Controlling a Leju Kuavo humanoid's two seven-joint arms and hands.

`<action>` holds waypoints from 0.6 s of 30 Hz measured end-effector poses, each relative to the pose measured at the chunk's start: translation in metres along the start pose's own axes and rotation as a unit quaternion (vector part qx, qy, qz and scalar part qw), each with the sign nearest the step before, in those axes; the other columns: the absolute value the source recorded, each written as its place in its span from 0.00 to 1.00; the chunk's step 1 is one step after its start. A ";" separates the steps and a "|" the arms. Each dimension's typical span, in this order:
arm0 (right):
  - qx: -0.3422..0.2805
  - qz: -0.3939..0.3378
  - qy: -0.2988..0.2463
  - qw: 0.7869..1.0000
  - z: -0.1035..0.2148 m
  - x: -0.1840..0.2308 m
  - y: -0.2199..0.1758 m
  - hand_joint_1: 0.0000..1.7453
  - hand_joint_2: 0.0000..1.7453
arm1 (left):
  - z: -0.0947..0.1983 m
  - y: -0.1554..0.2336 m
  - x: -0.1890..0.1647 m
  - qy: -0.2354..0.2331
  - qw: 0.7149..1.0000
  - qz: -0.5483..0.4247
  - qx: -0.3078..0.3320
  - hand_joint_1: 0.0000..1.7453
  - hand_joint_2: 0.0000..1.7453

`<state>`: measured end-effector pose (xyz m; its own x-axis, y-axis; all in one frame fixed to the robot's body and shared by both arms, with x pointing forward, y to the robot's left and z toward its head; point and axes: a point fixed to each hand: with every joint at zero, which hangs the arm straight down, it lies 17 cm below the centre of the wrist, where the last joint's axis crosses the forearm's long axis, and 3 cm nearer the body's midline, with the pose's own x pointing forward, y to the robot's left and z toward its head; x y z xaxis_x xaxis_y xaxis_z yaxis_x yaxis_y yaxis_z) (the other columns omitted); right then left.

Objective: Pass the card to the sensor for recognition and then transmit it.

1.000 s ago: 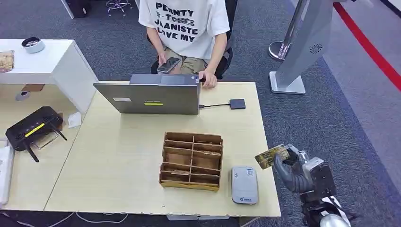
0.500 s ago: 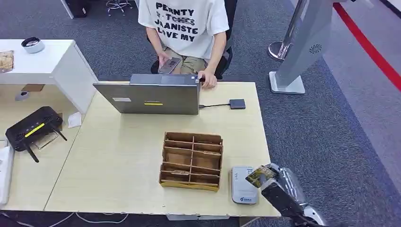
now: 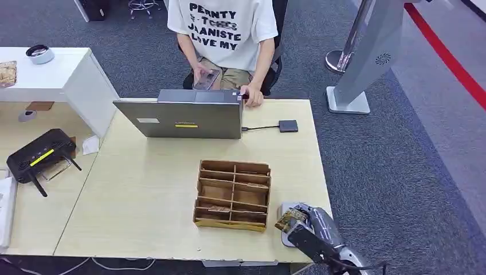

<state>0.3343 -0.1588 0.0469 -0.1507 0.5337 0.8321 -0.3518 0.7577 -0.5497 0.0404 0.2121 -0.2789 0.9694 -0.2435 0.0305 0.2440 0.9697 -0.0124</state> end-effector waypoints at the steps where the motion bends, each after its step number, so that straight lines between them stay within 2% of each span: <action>1: 0.001 0.003 0.001 1.000 -0.001 -0.001 0.001 1.00 1.00 | 0.000 0.000 0.000 0.000 1.000 0.000 0.000 0.00 0.00; 18: 0.001 0.020 0.013 1.000 -0.002 -0.011 0.001 1.00 1.00 | 0.000 -0.001 0.000 -0.001 1.000 0.002 -0.002 0.00 0.00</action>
<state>0.3377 -0.1631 0.0376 -0.1408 0.5740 0.8067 -0.3478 0.7342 -0.5831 0.0403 0.2116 -0.2788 0.9702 -0.2403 0.0319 0.2409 0.9704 -0.0170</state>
